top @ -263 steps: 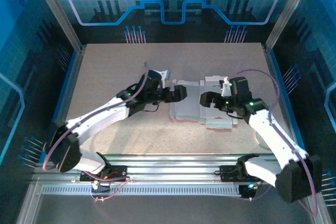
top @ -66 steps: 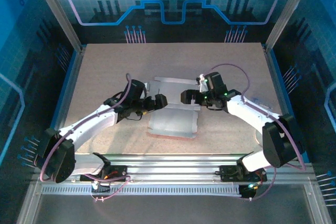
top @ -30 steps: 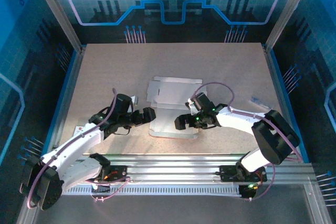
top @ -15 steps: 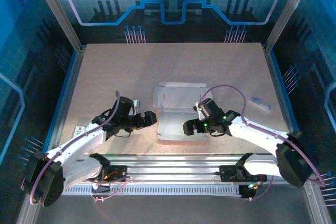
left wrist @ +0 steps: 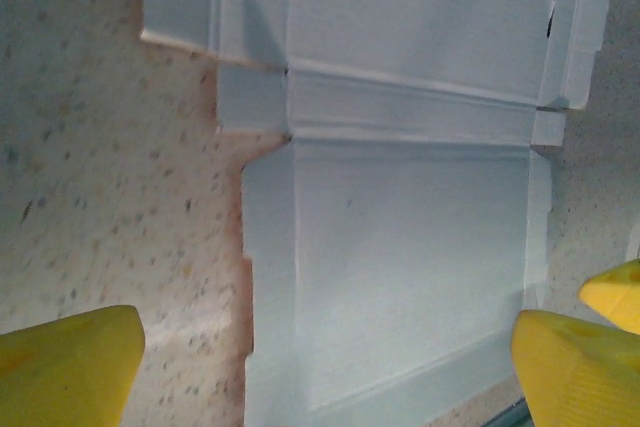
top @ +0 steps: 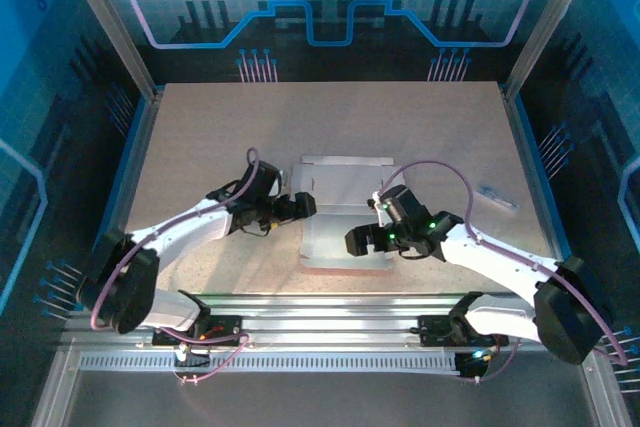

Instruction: Fold the paper box

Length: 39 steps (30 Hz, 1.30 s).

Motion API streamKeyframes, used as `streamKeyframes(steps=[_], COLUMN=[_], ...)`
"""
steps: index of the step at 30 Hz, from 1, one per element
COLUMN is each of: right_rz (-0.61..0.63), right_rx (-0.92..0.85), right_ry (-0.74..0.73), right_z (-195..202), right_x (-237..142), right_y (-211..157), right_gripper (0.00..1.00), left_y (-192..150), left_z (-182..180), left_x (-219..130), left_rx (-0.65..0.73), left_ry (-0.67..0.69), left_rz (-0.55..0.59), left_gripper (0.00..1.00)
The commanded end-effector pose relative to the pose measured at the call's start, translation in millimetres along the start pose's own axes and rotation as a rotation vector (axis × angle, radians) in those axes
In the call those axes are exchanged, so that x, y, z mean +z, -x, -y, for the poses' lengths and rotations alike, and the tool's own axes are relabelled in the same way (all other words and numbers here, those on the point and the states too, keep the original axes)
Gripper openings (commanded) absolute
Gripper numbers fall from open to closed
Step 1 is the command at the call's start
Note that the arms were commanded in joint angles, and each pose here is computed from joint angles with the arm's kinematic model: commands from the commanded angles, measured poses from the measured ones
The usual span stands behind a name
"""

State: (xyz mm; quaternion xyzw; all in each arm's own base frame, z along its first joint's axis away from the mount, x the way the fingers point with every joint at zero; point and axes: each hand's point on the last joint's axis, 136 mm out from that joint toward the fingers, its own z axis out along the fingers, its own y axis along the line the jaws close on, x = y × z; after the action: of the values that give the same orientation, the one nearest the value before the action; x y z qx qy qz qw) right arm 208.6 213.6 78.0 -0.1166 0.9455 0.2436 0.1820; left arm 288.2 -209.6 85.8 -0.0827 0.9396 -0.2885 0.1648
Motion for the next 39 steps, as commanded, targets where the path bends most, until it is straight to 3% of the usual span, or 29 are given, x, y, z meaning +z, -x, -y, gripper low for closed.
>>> streamKeyframes(steps=[1,9,20,39], right_rz=[-0.006,-0.025,-0.073,-0.106], right_rx=[0.037,0.076,0.094,0.096], right_ry=[0.009,-0.034,-0.077,-0.095], right_z=[-3.8,4.4,18.8,26.7], right_x=[12.8,34.7,45.5,52.9], right_y=[2.3,-2.1,-20.5,-32.1], right_gripper=[1.00,1.00,1.00,1.00], left_y=[18.1,35.8,34.1,26.9], left_z=[-1.8,1.7,-9.8,30.4], left_x=[8.9,31.4,56.2,66.3], left_rx=[0.062,0.086,0.062,0.042], left_ry=[0.078,0.124,0.181,0.022], left_rz=[0.012,-0.024,-0.090,-0.126], left_gripper=[0.92,0.89,0.88,0.77])
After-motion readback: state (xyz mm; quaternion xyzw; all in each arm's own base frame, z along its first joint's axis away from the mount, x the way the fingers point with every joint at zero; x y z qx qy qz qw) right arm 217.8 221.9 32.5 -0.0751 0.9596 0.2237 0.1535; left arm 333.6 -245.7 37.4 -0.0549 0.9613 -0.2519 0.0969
